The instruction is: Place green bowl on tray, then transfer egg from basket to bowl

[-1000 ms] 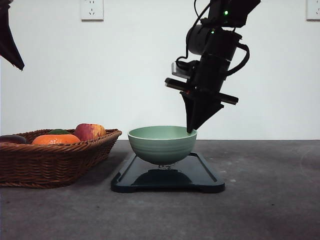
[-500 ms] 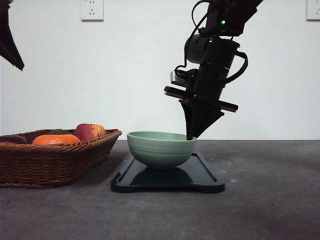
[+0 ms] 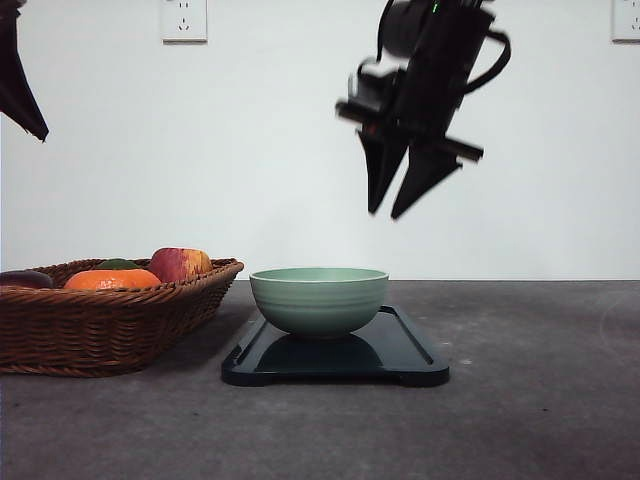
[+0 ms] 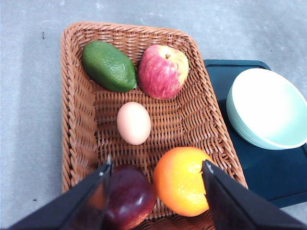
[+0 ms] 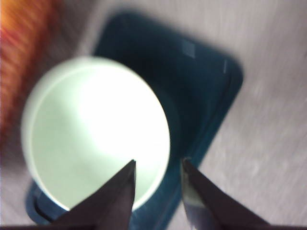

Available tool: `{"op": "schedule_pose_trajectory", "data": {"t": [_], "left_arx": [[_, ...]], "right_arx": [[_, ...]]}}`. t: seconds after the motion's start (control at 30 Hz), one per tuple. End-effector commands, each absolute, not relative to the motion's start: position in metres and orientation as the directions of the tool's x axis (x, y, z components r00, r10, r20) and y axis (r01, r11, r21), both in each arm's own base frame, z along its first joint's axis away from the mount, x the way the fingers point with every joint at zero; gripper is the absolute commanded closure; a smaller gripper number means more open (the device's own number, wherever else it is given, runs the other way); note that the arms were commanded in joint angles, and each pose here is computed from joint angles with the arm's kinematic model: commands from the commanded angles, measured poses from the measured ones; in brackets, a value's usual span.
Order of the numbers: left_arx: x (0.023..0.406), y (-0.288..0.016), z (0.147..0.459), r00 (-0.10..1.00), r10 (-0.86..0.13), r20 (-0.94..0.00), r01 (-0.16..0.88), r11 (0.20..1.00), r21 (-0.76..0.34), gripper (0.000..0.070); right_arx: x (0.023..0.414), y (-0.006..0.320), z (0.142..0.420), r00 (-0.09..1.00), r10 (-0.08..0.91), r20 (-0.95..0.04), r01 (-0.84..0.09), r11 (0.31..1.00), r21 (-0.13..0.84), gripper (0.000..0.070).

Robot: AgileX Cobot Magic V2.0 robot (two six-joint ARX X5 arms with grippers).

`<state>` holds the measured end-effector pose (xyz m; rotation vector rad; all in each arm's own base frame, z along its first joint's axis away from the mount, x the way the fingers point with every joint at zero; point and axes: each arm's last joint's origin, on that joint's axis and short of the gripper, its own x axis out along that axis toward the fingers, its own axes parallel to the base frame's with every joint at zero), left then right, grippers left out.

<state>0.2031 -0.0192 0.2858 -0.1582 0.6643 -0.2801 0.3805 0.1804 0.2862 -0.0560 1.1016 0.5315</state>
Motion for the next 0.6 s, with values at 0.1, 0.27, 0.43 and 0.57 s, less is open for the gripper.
{"op": "schedule_pose_trajectory", "data": {"t": [0.1, 0.27, 0.43, 0.57], "left_arx": [[0.205, -0.02, 0.292, 0.76, -0.312, -0.57, 0.213, 0.949, -0.234, 0.0326], [0.205, -0.02, 0.292, 0.758, -0.312, -0.573, 0.213, 0.949, -0.234, 0.0326], [0.204, -0.02, 0.291, 0.749, -0.311, -0.586, 0.209, 0.949, -0.236, 0.0326], [0.204, -0.02, 0.291, 0.75, -0.311, -0.584, 0.21, 0.949, -0.236, 0.0326]], "right_arx": [[0.357, 0.176, 0.281, 0.413, 0.427, -0.805, -0.481, 0.852, 0.205, 0.052], [0.322, 0.159, 0.275, 0.486, 0.461, -0.743, -0.5, 0.844, 0.197, 0.052], [0.282, 0.14, 0.264, 0.537, 0.486, -0.69, -0.513, 0.837, 0.189, 0.052], [0.249, 0.125, 0.254, 0.573, 0.505, -0.646, -0.525, 0.831, 0.184, 0.052]]}}
